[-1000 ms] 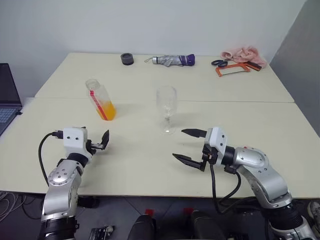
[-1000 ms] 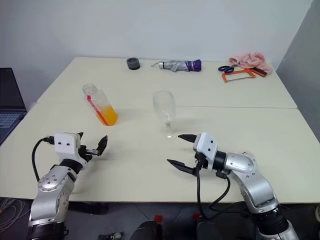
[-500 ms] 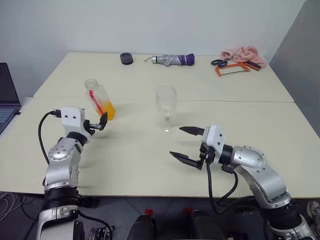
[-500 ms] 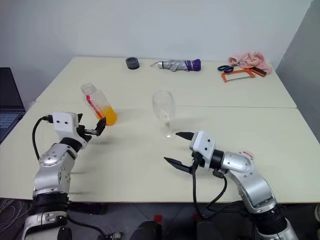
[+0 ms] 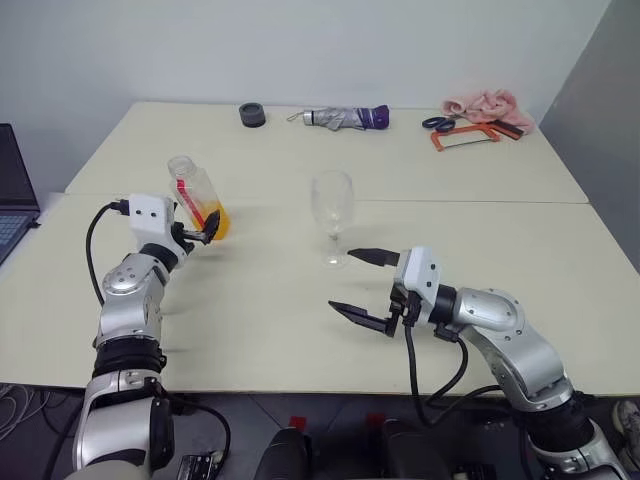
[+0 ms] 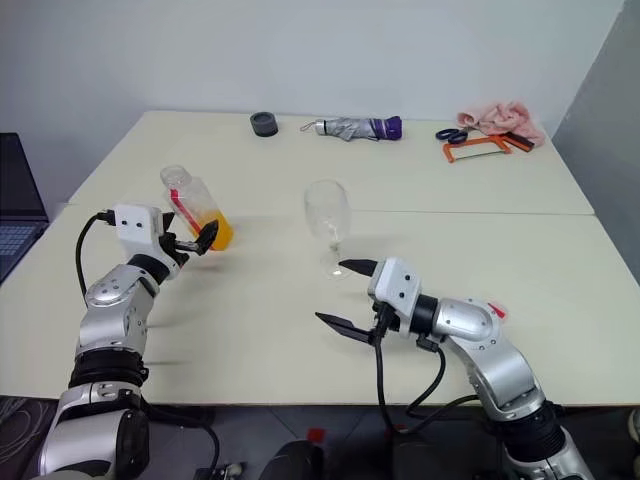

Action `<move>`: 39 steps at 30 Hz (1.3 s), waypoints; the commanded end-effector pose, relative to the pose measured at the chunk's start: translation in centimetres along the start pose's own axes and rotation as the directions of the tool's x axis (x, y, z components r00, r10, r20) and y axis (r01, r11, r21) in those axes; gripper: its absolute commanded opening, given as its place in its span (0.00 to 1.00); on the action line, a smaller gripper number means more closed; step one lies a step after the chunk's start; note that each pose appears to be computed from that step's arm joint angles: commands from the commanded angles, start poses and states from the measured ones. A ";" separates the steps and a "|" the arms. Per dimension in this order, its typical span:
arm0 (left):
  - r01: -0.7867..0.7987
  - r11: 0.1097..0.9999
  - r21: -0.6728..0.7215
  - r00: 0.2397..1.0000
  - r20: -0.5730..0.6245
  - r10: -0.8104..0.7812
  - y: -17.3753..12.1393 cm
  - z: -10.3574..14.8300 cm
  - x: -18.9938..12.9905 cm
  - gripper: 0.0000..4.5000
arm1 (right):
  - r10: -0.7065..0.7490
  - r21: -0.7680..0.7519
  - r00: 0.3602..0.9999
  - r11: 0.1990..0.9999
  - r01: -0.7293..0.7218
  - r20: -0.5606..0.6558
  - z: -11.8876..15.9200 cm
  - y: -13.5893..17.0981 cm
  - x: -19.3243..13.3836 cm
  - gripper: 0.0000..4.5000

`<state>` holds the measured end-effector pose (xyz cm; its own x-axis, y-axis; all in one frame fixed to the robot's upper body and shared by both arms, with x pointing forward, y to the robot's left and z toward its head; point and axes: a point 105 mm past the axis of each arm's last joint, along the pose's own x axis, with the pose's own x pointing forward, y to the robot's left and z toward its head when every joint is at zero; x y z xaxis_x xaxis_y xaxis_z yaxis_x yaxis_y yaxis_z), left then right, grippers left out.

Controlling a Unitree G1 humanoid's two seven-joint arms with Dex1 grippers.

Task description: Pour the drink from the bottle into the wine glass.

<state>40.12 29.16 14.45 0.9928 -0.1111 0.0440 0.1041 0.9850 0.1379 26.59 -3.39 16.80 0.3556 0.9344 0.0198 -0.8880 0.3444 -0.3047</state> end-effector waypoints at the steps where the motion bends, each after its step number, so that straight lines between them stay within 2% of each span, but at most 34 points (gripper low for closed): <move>1: -0.001 0.999 0.046 0.999 0.051 -0.001 0.7 1.9 0.5 1.00 | -0.002 -0.020 0.996 1.000 0.003 0.089 2.5 -0.3 0.1 0.99; 9: 0.015 0.999 0.038 0.998 0.057 -0.018 0.6 2.0 1.1 1.00 | 0.008 -0.027 0.997 1.000 -0.006 0.074 2.4 -0.3 0.2 0.99; 13: 0.027 0.999 0.023 0.997 0.066 -0.029 0.4 2.2 1.3 0.80 | 0.007 -0.034 0.998 0.999 -0.005 0.065 2.2 -0.2 0.2 1.00; 18: 0.035 0.999 0.015 0.997 0.073 -0.036 0.4 2.4 1.5 0.45 | 0.005 -0.040 0.998 0.999 -0.003 0.060 2.1 -0.2 0.2 1.00; 20: 0.043 0.999 0.010 0.996 0.079 -0.044 0.3 2.5 1.6 0.39 | 0.005 -0.048 0.998 0.999 -0.002 0.056 2.1 -0.2 0.1 1.00; 25: 0.110 0.992 0.053 0.985 0.127 -0.116 -1.6 4.0 1.7 0.38 | -0.026 -0.065 0.998 0.997 0.030 0.053 2.4 -0.5 -0.4 1.00; 31: 0.248 0.912 0.325 0.918 0.221 -0.328 -7.1 9.1 1.8 0.38 | -0.169 -0.049 0.982 0.984 0.174 0.084 3.7 -2.2 -2.0 1.00; 35: 0.254 0.834 0.489 0.876 0.249 -0.413 -9.3 11.5 1.8 0.38 | -0.268 -0.043 0.956 0.961 0.274 0.115 4.4 -3.4 -2.2 1.00; 39: 0.221 0.737 0.638 0.834 0.267 -0.482 -10.9 13.4 2.1 0.38 | -0.311 0.002 0.939 0.949 0.314 0.148 4.8 -3.9 -1.6 1.00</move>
<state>40.83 17.03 23.26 0.8037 -0.5714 0.1662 0.3367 0.6670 0.6646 28.38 -5.99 21.09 0.5764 0.7916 0.2029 -0.7436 0.6110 -0.2714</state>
